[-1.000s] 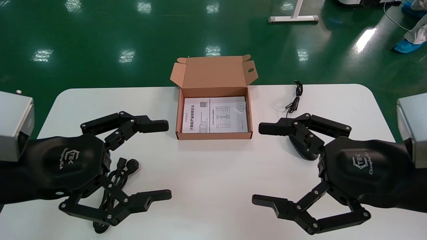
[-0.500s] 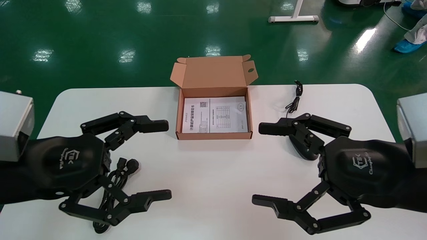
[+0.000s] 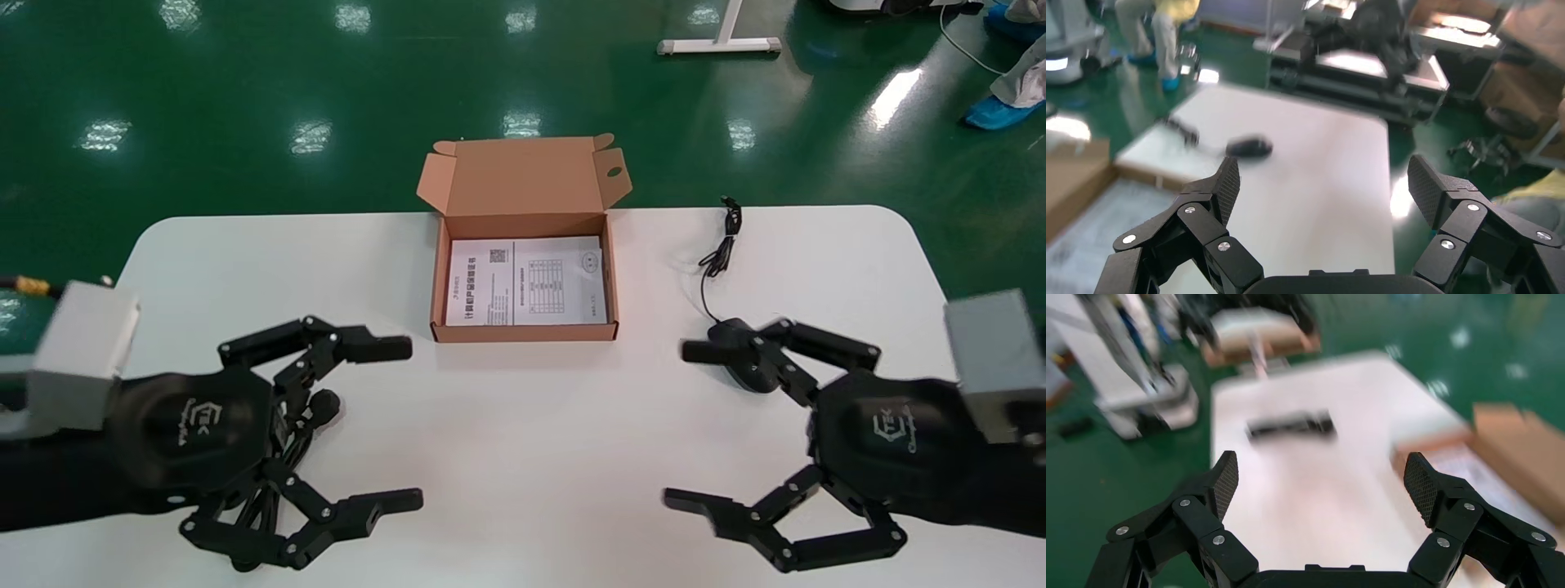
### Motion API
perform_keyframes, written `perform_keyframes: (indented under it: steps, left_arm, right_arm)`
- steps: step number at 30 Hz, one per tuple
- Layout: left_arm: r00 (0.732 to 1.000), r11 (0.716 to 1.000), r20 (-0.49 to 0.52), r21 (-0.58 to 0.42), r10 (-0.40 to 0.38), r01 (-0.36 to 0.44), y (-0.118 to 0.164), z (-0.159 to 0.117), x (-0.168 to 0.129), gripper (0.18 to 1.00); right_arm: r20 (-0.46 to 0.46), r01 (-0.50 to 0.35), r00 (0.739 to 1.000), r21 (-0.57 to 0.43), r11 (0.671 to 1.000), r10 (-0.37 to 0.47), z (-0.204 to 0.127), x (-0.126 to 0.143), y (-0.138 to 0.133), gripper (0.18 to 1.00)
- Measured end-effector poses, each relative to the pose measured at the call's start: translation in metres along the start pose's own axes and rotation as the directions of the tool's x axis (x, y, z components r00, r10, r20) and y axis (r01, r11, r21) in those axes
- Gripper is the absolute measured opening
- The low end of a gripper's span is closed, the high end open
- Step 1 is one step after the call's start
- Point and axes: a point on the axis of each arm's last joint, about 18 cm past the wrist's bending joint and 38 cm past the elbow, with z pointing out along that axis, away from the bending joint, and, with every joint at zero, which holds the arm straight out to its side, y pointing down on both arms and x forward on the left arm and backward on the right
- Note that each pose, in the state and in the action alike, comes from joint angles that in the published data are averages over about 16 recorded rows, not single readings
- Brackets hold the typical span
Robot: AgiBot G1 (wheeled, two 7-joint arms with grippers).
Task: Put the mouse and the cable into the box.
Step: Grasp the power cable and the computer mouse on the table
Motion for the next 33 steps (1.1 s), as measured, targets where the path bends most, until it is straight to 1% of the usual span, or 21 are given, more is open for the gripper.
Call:
perform_keyframes:
  steps: [4, 7, 12, 17, 24, 29, 33]
  left_arm:
    - [0.999, 0.999, 0.044, -0.048, -0.008, 0.010, 0.021, -0.004, 0.000, 1.001]
    - [0.996, 0.996, 0.088, -0.090, -0.003, 0.011, 0.036, -0.009, -0.002, 1.001]
    - [0.984, 0.984, 0.175, -0.175, 0.020, 0.011, 0.060, -0.019, -0.006, 1.001]
    - [0.969, 0.967, 0.245, -0.254, 0.043, 0.022, 0.081, -0.029, -0.007, 1.001]
    - [0.947, 0.935, 0.314, -0.350, 0.060, 0.057, 0.108, -0.040, -0.006, 1.001]
    - [0.934, 0.913, 0.352, -0.397, 0.064, 0.087, 0.125, -0.048, -0.005, 1.001]
    - [0.918, 0.897, 0.390, -0.428, 0.072, 0.112, 0.136, -0.057, -0.004, 1.001]
  right_arm:
    - [-0.087, -0.020, 0.996, -0.083, 0.996, 0.013, -0.015, 0.011, 0.029, 1.000]
    - [-0.154, -0.038, 0.988, -0.135, 0.990, 0.017, -0.025, 0.020, 0.050, 1.000]
    - [-0.260, -0.065, 0.965, -0.204, 0.977, 0.010, -0.040, 0.036, 0.081, 1.000]
    - [-0.339, -0.076, 0.941, -0.251, 0.965, -0.014, -0.047, 0.053, 0.104, 1.000]
    - [-0.396, -0.076, 0.917, -0.291, 0.954, -0.048, -0.041, 0.076, 0.126, 1.000]
    - [-0.407, -0.074, 0.912, -0.303, 0.950, -0.059, -0.028, 0.090, 0.139, 1.000]
    - [-0.405, -0.073, 0.912, -0.313, 0.947, -0.064, -0.016, 0.097, 0.148, 1.000]
